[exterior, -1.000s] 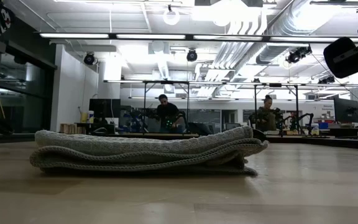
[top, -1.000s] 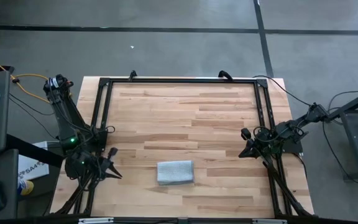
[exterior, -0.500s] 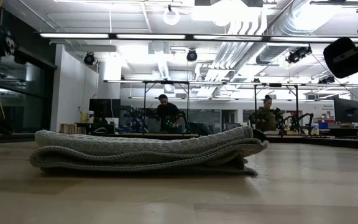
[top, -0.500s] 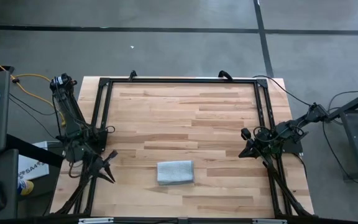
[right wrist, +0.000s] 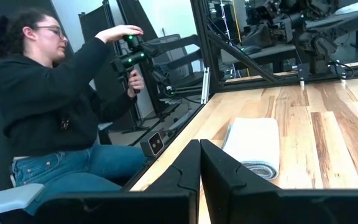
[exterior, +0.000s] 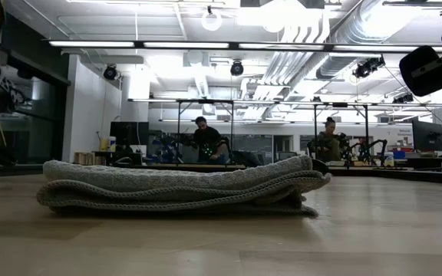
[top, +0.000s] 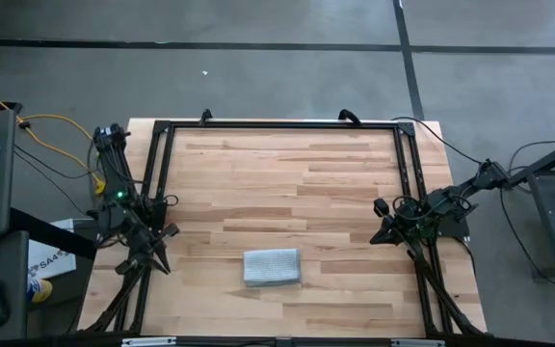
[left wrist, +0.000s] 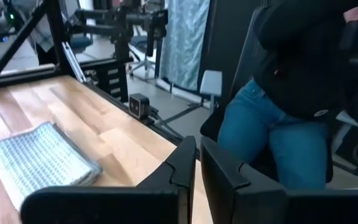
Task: Fold microfiber towels
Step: Return to Home Position
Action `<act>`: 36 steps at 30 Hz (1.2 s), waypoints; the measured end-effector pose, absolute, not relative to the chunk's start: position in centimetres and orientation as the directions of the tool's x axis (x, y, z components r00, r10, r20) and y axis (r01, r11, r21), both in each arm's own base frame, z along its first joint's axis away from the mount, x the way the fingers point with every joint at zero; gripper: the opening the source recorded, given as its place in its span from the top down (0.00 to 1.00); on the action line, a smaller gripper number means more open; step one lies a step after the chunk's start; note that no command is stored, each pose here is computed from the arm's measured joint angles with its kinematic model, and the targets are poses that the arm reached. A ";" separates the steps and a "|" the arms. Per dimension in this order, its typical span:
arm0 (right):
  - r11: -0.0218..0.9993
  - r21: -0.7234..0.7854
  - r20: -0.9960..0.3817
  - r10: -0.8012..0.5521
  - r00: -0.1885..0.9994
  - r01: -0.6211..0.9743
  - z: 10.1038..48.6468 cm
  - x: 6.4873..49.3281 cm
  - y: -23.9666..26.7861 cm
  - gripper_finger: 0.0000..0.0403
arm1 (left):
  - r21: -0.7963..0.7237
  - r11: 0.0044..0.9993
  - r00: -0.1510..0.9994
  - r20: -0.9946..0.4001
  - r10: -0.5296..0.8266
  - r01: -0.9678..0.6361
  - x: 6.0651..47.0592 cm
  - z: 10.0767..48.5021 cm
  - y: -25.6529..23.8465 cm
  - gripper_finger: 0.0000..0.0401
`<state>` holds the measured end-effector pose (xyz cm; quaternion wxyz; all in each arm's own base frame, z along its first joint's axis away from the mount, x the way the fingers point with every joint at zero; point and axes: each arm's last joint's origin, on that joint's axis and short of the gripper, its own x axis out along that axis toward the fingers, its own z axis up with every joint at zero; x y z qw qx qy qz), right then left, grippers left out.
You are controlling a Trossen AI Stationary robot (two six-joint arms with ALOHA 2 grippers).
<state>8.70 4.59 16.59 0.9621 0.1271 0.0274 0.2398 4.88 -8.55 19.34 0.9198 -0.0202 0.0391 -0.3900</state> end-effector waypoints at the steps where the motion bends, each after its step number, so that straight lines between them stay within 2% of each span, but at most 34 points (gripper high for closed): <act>1: 0.853 0.258 0.008 0.468 0.883 -0.454 16.6 8.7 4.6 0.99 | -0.063 0.690 0.689 -0.046 -0.723 0.721 4.8 19.2 -8.4 0.94; 9: 0.853 0.257 0.009 0.468 0.883 -0.455 16.6 8.7 4.6 0.99 | -0.063 0.650 0.652 0.015 -0.758 0.757 4.5 17.8 -8.2 0.94; 22: 0.853 0.257 0.012 0.468 0.884 -0.455 16.6 8.7 4.6 0.99 | 0.019 0.521 0.521 -0.004 -0.854 0.854 4.2 17.4 -8.5 0.94; 30: 0.852 0.257 0.014 0.468 0.883 -0.456 16.6 8.7 4.6 0.99 | 0.019 0.412 0.413 -0.030 -0.910 0.911 3.9 17.1 -8.8 0.94; 36: 0.852 0.257 0.014 0.468 0.883 -0.456 16.7 8.7 4.6 0.99 | 0.019 0.399 0.399 -0.031 -0.916 0.917 3.9 17.0 -8.8 0.94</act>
